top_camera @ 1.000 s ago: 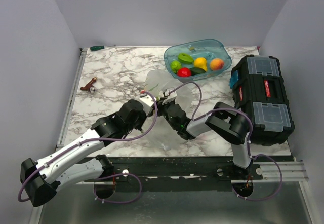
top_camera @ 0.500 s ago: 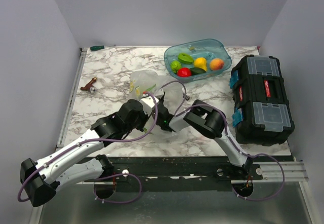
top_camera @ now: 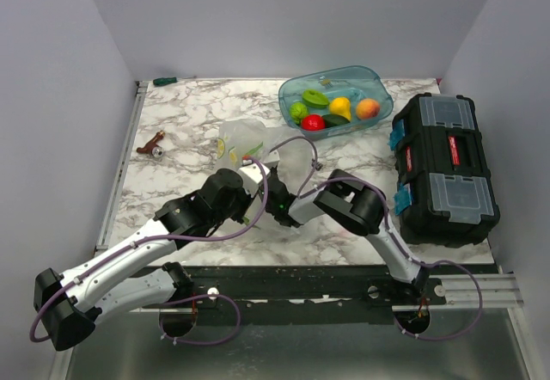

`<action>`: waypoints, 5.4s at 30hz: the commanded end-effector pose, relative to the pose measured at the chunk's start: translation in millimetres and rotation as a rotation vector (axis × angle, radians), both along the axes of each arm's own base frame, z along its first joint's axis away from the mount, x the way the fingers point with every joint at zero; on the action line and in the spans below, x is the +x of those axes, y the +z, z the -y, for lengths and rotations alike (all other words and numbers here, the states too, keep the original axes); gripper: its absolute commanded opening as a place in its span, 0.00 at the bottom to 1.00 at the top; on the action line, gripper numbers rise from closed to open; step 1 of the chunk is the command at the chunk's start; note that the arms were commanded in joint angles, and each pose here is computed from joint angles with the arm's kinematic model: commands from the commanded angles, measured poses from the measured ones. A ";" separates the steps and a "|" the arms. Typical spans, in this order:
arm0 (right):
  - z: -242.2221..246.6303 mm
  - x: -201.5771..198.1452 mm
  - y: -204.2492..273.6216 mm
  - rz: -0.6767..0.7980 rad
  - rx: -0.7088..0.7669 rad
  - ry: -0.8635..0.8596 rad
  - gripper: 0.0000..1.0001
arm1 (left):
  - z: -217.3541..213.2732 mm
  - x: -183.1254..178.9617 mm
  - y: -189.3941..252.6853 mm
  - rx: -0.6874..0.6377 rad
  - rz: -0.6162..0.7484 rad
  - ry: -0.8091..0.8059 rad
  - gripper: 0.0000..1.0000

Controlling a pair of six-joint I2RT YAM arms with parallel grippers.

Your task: Take the fake fruits out of the plastic bag

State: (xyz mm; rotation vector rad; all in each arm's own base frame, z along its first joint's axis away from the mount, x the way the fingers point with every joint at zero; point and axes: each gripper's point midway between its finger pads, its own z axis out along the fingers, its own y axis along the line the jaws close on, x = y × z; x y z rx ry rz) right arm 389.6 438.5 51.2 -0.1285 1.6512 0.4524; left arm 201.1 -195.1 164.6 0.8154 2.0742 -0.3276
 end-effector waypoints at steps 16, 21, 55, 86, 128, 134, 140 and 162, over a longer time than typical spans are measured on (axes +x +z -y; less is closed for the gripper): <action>24.9 -49.6 45.1 0.033 -0.001 0.181 0.27 | -17.4 11.2 -2.6 0.072 0.027 0.102 0.00; 28.9 -71.5 43.1 -0.026 -0.011 0.271 0.24 | -29.7 18.9 -2.9 0.111 0.048 0.179 0.00; 55.3 -185.2 139.4 -0.225 0.134 0.672 0.16 | -152.9 52.3 -0.9 0.204 -0.027 0.891 0.00; 210.1 -68.8 127.8 -0.263 -0.097 -0.164 0.03 | -162.8 45.7 56.5 -0.117 0.127 0.855 0.59; 329.4 267.0 64.2 -0.432 -0.214 -0.573 0.44 | -128.9 12.0 111.9 -0.419 0.332 0.540 0.74; 332.6 272.0 37.9 -0.469 -0.182 -0.576 0.56 | -127.6 11.0 112.0 -0.423 0.331 0.531 0.74; 333.9 273.1 12.7 -0.510 -0.198 -0.545 0.73 | -125.9 9.9 113.5 -0.430 0.332 0.520 0.74; 336.9 206.1 107.9 -0.498 -0.200 -0.511 0.98 | -121.8 11.2 109.8 -0.424 0.320 0.502 0.78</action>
